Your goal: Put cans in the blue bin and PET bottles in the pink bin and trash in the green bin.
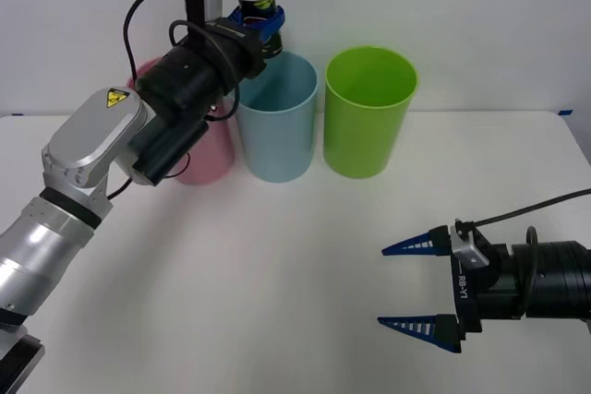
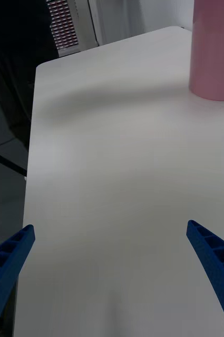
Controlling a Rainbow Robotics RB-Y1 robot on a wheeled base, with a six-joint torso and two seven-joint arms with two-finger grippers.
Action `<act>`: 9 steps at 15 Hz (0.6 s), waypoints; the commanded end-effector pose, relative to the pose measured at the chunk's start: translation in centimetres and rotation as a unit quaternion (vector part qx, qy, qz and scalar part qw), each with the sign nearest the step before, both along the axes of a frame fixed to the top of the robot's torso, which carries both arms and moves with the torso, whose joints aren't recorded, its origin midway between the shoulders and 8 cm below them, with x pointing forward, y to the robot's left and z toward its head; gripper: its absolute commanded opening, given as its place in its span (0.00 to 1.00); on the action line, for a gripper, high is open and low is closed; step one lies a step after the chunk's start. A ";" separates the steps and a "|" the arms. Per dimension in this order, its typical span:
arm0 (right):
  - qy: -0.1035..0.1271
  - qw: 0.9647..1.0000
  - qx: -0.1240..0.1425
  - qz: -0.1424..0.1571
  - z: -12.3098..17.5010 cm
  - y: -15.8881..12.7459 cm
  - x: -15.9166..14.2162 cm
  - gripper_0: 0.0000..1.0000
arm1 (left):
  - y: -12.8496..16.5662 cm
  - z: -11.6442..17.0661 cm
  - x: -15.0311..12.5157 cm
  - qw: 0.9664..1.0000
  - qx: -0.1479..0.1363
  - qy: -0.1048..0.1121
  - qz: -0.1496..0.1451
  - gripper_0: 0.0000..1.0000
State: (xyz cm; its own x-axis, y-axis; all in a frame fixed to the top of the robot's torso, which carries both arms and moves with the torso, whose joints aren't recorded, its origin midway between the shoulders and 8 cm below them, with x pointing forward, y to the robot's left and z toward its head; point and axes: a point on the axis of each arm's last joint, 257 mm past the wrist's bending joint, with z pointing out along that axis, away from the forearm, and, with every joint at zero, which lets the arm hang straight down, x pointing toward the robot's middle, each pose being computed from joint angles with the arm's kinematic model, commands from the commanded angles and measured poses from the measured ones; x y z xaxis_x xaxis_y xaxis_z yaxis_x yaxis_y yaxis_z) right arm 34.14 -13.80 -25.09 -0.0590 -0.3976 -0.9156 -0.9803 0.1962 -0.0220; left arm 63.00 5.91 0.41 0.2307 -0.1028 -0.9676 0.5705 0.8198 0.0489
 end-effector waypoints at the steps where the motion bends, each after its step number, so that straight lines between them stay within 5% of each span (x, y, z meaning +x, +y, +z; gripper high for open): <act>1: 0.000 1.000 0.000 0.000 0.0 0.0 0.0 1.00 | -0.2 0.0 -0.1 1.000 0.001 -0.001 -0.002 0.00; 6: 0.000 1.000 0.000 0.000 0.0 0.0 0.0 1.00 | -0.3 -0.1 -0.1 1.000 0.002 0.000 -0.004 0.00; 7: 0.000 1.000 0.000 0.000 0.0 0.0 0.0 1.00 | -0.2 -0.1 -0.1 1.000 0.000 0.001 -0.004 0.13; 9: 0.000 1.000 0.000 0.000 0.0 0.0 0.0 1.00 | -0.3 -0.1 -0.1 1.000 -0.003 0.003 -0.006 0.75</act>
State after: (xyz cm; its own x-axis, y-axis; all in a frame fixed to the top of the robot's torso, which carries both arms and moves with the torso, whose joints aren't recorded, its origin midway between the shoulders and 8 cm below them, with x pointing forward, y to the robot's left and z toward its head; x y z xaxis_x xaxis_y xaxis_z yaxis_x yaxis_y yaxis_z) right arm 34.14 -13.80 -25.09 -0.0590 -0.3976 -0.9156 -0.9803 0.1962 -0.0220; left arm 62.87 5.64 0.29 0.2240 -0.1098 -0.9684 0.5788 0.8144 0.0416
